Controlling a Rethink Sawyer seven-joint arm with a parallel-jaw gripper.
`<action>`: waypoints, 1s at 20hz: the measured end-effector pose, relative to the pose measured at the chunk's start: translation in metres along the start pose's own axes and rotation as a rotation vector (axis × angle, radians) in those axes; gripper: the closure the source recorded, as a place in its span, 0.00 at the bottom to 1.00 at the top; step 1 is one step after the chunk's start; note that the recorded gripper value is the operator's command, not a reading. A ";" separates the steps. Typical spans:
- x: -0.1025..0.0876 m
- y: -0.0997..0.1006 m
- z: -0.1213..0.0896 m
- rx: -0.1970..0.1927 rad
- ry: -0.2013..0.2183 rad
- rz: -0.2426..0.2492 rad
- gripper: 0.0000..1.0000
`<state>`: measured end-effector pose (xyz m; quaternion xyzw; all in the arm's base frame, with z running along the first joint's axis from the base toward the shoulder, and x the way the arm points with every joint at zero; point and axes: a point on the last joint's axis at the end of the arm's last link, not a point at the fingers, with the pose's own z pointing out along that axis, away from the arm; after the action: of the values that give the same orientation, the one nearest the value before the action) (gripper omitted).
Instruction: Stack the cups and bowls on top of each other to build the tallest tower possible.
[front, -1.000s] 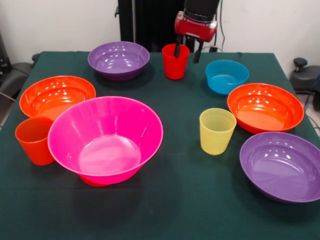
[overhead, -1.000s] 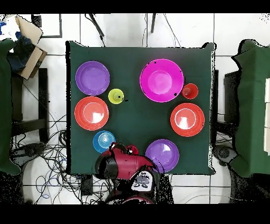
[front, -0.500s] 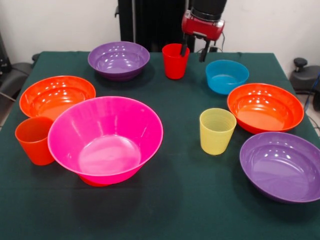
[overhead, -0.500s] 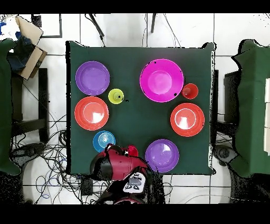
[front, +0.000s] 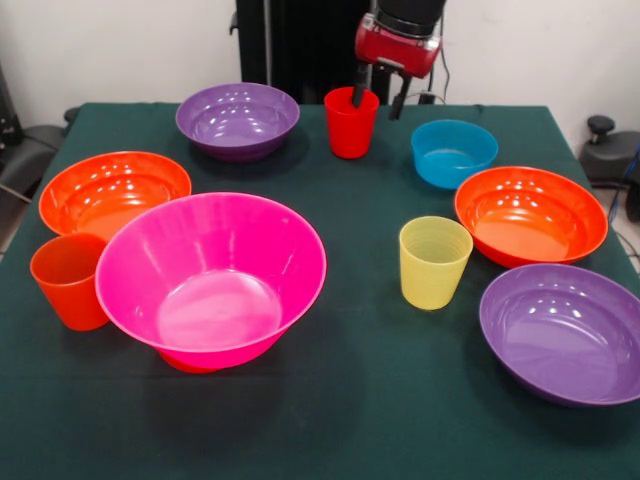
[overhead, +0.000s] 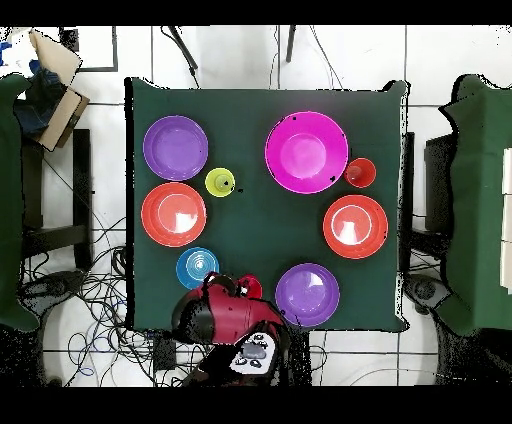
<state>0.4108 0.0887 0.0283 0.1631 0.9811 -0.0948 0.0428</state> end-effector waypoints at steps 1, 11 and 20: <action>-0.001 -0.002 0.000 0.004 -0.001 0.003 0.00; -0.004 -0.009 -0.001 0.009 0.015 0.022 0.00; -0.006 -0.009 0.002 -0.006 0.028 0.037 0.00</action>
<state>0.4138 0.0782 0.0283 0.1822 0.9788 -0.0885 0.0314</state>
